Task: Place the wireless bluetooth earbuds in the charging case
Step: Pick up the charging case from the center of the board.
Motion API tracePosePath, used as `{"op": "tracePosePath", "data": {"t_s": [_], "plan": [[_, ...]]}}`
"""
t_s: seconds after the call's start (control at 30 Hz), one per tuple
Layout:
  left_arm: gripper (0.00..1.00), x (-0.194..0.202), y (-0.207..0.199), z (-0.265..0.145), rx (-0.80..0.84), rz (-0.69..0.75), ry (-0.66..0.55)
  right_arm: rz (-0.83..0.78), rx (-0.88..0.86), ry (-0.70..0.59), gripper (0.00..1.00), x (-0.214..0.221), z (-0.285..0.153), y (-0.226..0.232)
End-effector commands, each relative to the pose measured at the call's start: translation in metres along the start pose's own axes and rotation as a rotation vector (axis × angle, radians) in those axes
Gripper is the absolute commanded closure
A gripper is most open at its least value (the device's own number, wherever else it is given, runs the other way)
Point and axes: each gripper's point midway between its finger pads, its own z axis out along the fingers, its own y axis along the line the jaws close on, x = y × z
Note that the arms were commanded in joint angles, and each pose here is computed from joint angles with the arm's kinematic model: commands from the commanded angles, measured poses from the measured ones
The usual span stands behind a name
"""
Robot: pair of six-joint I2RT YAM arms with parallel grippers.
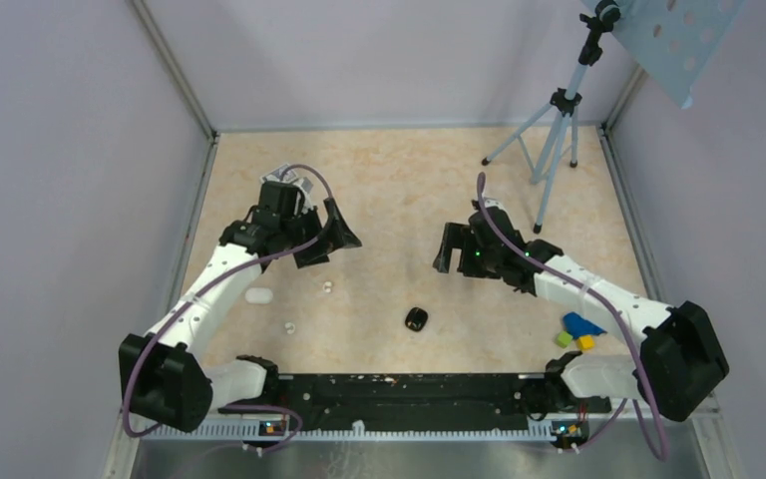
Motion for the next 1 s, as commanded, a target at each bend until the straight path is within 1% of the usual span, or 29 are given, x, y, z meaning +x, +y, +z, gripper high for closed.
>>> {"op": "tracePosePath", "data": {"t_s": [0.0,0.07,0.2,0.23,0.27,0.37,0.43,0.5,0.6,0.7,0.83,0.97], "plan": [[0.01,-0.019,0.015,-0.014,-0.108,-0.032,-0.131,-0.008,-0.031,-0.068,0.07,-0.016,-0.008,0.007],[0.01,-0.022,0.029,-0.019,-0.193,-0.083,-0.171,-0.009,-0.034,-0.067,0.07,-0.016,-0.009,0.008],[0.01,-0.028,0.057,-0.031,-0.363,-0.142,-0.227,-0.006,-0.038,-0.065,0.07,-0.015,-0.008,0.008],[0.01,-0.027,0.066,-0.036,-0.424,-0.165,-0.236,-0.005,-0.041,-0.066,0.07,-0.016,-0.008,0.009],[0.01,-0.026,0.081,-0.042,-0.508,-0.228,-0.246,-0.004,-0.044,-0.065,0.07,-0.016,-0.008,0.010],[0.01,-0.009,0.126,-0.061,-0.761,-0.346,-0.218,-0.009,-0.047,-0.066,0.07,-0.017,-0.010,0.011],[0.01,0.000,0.144,-0.068,-0.853,-0.397,-0.190,-0.011,-0.047,-0.070,0.07,-0.018,-0.012,0.011],[0.01,0.007,0.154,-0.069,-0.887,-0.448,-0.171,-0.011,-0.046,-0.074,0.07,-0.017,-0.013,0.009],[0.01,0.013,0.165,-0.071,-0.895,-0.523,-0.177,-0.012,-0.050,-0.073,0.07,-0.015,-0.012,0.008],[0.03,0.018,0.178,-0.080,-0.927,-0.604,-0.225,-0.011,-0.054,-0.066,0.07,-0.014,-0.011,0.009],[0.04,0.020,0.198,-0.088,-0.971,-0.650,-0.277,-0.013,-0.060,-0.067,0.07,-0.013,-0.011,0.010],[0.03,0.017,0.209,-0.072,-0.929,-0.677,-0.211,-0.013,-0.069,-0.064,0.07,-0.013,-0.010,0.012]]}}
